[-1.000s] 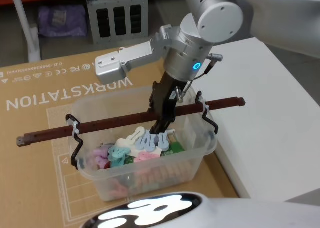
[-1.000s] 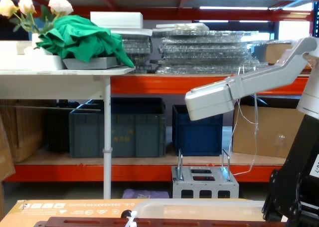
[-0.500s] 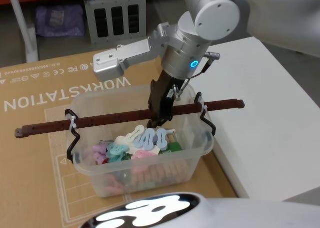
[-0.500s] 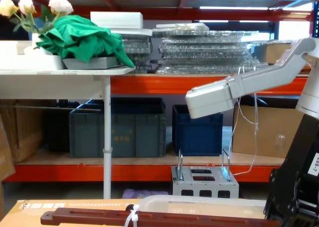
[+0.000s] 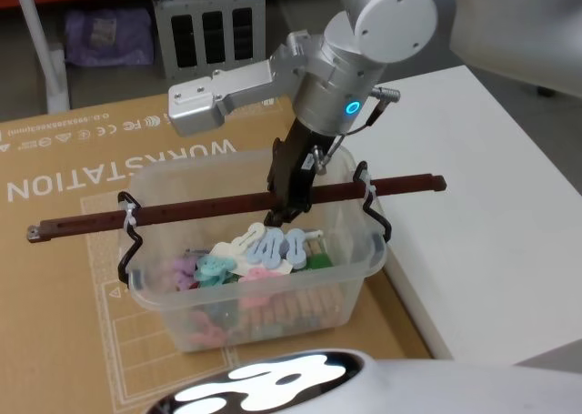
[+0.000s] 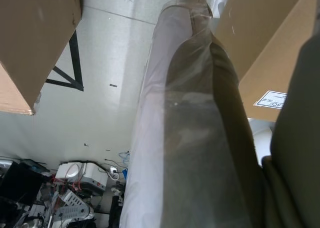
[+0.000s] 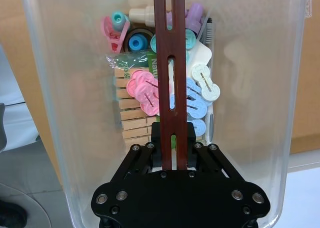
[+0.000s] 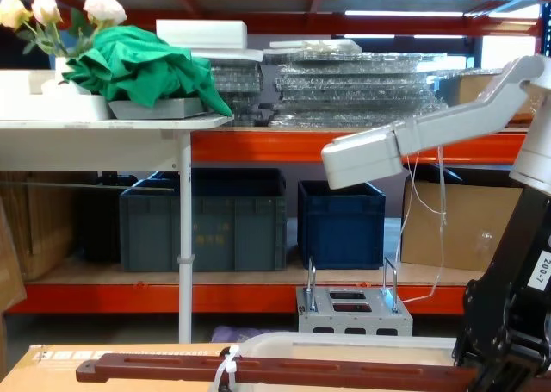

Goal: Use one hand to grasp the basket and place it at the designated location.

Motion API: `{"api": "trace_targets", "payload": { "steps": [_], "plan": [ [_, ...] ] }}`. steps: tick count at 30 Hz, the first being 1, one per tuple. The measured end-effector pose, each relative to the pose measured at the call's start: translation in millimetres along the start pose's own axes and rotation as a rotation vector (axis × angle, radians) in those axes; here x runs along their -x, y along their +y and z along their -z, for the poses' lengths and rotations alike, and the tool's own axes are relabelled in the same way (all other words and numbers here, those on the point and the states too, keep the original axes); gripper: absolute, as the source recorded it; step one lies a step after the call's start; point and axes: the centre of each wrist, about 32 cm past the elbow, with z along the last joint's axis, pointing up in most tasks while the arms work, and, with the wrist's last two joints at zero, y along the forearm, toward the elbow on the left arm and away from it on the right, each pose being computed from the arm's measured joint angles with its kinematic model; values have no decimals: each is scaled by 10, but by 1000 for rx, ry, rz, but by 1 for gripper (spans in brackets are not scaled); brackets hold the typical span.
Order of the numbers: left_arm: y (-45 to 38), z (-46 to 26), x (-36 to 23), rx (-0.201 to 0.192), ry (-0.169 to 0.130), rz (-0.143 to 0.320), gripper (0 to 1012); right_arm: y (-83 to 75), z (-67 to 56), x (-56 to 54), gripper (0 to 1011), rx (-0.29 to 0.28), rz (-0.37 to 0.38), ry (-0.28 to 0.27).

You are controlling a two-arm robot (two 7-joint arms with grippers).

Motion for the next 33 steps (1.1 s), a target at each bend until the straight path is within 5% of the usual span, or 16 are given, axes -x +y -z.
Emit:
{"api": "trace_targets", "payload": {
  "steps": [18,33],
  "plan": [
    [0,0,0,0,0,0,0,-342,108,51,240,-1,84,50],
    [0,-1,0,0,0,0,0,-733,361,212,240,37,175,184]
  ]
}}
